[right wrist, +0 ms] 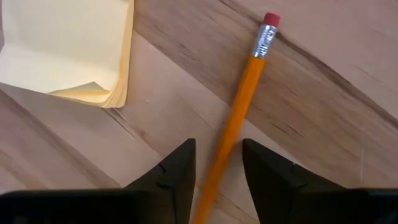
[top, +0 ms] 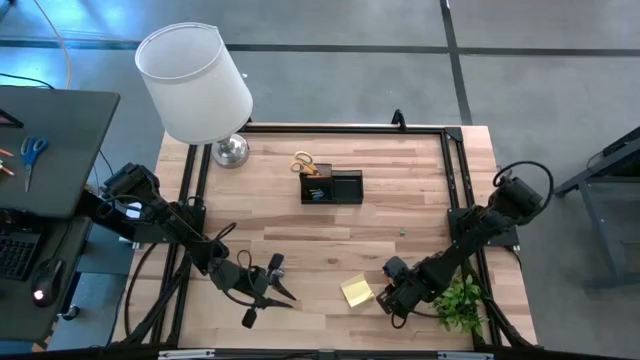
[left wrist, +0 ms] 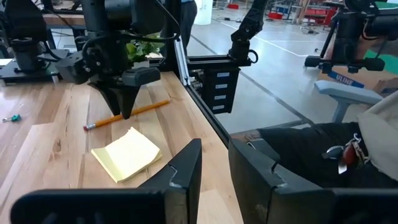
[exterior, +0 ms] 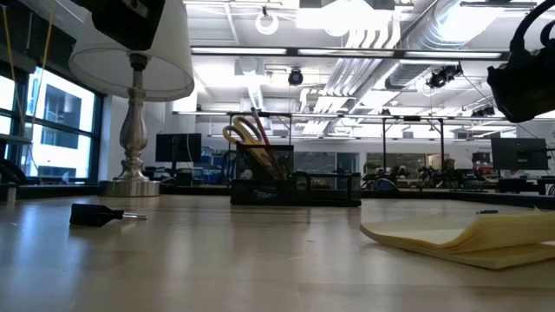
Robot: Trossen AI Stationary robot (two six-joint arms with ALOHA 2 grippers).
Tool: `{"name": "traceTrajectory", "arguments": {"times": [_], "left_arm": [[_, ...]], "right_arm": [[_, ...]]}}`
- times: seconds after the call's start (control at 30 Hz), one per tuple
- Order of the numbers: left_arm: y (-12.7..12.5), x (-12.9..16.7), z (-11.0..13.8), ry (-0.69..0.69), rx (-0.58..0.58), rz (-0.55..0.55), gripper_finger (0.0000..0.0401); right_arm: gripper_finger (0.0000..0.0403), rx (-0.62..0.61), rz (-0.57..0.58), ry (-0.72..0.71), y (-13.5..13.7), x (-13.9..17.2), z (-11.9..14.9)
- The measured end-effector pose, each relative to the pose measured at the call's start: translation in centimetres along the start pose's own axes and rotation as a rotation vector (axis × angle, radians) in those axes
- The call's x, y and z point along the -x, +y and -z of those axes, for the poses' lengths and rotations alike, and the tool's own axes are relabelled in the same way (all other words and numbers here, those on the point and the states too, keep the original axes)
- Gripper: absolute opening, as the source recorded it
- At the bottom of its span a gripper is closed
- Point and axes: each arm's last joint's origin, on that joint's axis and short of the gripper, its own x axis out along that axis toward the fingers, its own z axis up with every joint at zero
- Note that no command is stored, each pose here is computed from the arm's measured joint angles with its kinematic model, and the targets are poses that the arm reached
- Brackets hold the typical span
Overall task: Pick and place office supplies into organizer
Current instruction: Put the orange pencil into the black desk organizer
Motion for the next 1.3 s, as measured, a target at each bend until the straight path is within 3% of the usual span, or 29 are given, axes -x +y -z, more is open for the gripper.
{"name": "traceTrajectory", "arguments": {"times": [0.23, 0.6, 0.8, 1.0, 1.3], "left_arm": [[0.0, 0.0, 0.0, 0.0, 0.003, 0.0, 0.0068], [0.0, 0.0, 0.1, 0.008, 0.001, 0.0, 0.0069], [0.0, 0.0, 0.1, 0.008, 0.001, 0.0, 0.0069], [0.0, 0.0, 0.1, 0.008, 0.001, 0.0, 0.0069], [0.0, 0.0, 0.1, 0.008, 0.0, -0.001, 0.0069]], "right_arm": [[0.0122, 0.008, 0.064, 0.008, -0.6, 0.1, 0.0], [0.0017, 0.039, 0.139, 0.038, -1.2, 0.0, -1.2], [0.0011, 0.071, 0.162, 0.032, -1.5, -0.1, -2.1], [0.0029, 0.164, 0.16, -0.077, -1.5, -0.1, -3.1], [0.0005, 0.259, 0.078, -0.394, -0.2, 3.0, -4.3]]}}
